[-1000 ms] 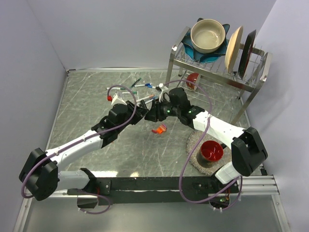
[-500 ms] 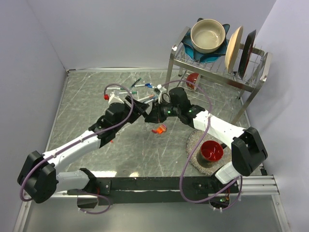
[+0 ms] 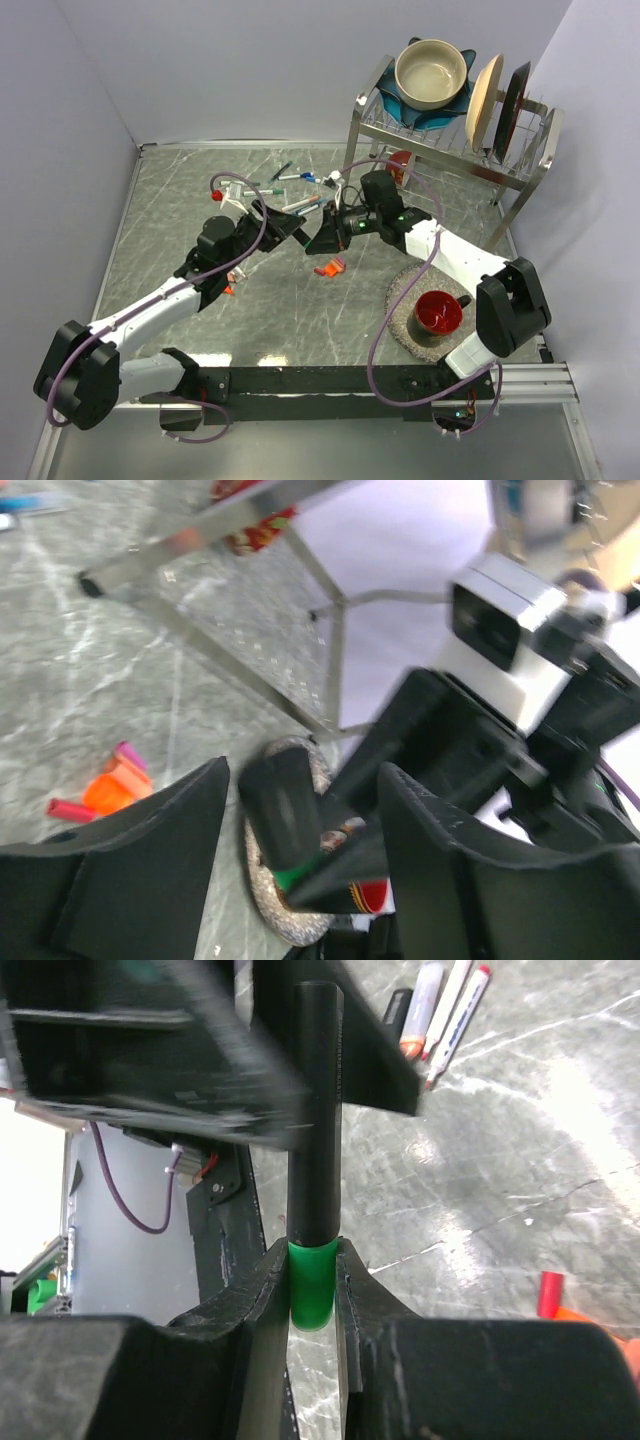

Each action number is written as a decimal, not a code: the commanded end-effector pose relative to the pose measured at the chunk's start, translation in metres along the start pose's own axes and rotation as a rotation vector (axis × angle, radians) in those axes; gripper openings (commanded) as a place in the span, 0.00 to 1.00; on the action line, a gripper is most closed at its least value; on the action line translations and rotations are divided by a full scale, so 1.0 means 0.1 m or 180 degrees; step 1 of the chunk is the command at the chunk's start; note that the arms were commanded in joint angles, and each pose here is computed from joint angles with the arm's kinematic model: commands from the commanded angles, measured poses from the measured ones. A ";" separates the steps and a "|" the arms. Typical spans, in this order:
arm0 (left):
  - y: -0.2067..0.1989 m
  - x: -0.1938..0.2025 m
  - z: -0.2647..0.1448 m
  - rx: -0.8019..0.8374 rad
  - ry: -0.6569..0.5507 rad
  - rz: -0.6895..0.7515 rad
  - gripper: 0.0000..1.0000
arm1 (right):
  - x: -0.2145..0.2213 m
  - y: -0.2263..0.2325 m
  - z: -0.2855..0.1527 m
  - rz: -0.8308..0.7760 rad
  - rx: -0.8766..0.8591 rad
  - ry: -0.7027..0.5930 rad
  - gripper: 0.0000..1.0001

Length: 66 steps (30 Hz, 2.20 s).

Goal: Open the pen caps

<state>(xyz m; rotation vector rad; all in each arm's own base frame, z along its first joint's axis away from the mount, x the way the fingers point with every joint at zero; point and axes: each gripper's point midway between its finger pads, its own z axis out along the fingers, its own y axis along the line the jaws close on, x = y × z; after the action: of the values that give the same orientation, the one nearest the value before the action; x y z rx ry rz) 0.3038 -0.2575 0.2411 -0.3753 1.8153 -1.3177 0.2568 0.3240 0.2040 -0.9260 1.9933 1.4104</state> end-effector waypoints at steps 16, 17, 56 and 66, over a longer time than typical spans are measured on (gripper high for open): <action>-0.18 -0.03 0.09 -0.0011 0.0032 -0.0148 0.62 | -0.21 -0.04 -0.07 -0.0438 0.0488 -0.0206 0.00; -0.16 -0.01 0.10 -0.0062 0.0040 -0.0161 0.61 | -0.22 -0.06 -0.06 -0.0491 0.0550 -0.0208 0.00; 1.26 -1.72 -1.15 -0.1284 -0.1615 -0.0430 0.01 | 0.24 -0.13 0.29 -0.0717 0.0589 0.0514 0.00; 1.94 -1.58 -1.34 -0.2164 -0.1166 -0.0301 0.01 | 0.37 -0.55 0.29 -0.0489 0.0934 0.0705 0.00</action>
<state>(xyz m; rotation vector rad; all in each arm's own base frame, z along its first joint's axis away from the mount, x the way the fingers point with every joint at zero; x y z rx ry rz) 0.3464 -0.0025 0.1787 -1.0330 1.7621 -0.7287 0.2611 0.3372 0.1432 -1.1317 2.1159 0.9835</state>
